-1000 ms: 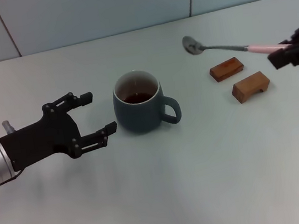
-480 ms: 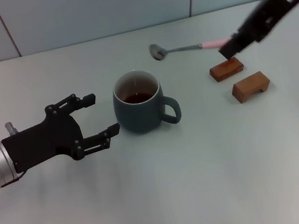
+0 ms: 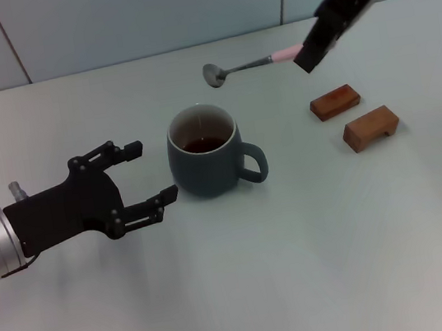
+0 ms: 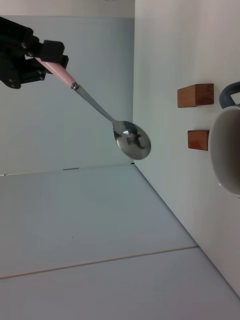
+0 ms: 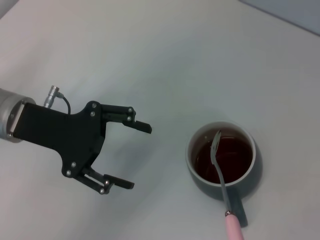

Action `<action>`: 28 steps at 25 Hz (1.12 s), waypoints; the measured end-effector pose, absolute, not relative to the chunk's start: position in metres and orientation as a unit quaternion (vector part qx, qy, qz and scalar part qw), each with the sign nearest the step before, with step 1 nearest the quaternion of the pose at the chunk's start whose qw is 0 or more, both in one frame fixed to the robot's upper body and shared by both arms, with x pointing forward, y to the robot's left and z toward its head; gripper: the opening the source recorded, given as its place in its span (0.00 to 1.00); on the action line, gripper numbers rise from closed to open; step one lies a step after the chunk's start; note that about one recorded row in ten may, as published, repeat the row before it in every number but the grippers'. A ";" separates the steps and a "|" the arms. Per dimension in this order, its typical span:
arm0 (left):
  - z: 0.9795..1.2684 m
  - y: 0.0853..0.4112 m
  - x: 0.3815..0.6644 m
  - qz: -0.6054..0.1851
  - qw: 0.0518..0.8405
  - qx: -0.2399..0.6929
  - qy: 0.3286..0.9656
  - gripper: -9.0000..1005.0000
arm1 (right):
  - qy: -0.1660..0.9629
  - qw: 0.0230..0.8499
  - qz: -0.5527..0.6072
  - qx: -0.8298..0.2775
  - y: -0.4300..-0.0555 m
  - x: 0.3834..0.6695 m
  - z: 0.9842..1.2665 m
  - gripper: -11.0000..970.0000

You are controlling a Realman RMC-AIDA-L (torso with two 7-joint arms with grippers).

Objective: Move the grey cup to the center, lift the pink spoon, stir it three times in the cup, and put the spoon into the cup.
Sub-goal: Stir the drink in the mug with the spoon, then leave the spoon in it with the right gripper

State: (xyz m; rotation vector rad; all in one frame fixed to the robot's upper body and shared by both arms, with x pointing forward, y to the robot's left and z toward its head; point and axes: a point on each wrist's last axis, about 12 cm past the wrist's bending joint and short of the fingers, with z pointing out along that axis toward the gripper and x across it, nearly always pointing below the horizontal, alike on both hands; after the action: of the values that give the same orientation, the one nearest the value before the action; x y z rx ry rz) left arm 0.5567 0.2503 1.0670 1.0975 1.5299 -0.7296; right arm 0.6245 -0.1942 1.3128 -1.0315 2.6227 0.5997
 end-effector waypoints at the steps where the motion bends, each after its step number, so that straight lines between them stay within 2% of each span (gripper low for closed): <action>1: 1.067 0.250 0.557 -0.306 0.532 0.461 0.641 0.84 | 0.903 0.126 0.207 -0.354 -0.194 0.628 1.314 0.13; 6: 1.067 0.251 0.557 -0.304 0.532 0.462 0.641 0.84 | 0.911 0.100 0.203 -0.345 -0.192 0.638 1.315 0.13; 18: 1.068 0.252 0.558 -0.303 0.532 0.463 0.641 0.84 | 0.921 0.050 0.216 -0.319 -0.200 0.643 1.310 0.13; 28: 1.068 0.250 0.557 -0.304 0.530 0.466 0.640 0.84 | 0.929 0.047 0.191 -0.312 -0.190 0.653 1.303 0.13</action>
State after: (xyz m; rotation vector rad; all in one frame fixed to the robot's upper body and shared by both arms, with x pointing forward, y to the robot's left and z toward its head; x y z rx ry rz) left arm 0.5570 0.2504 1.0676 1.1114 1.5278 -0.7269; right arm 0.6528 -0.1904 1.3028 -0.9518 2.8350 0.5825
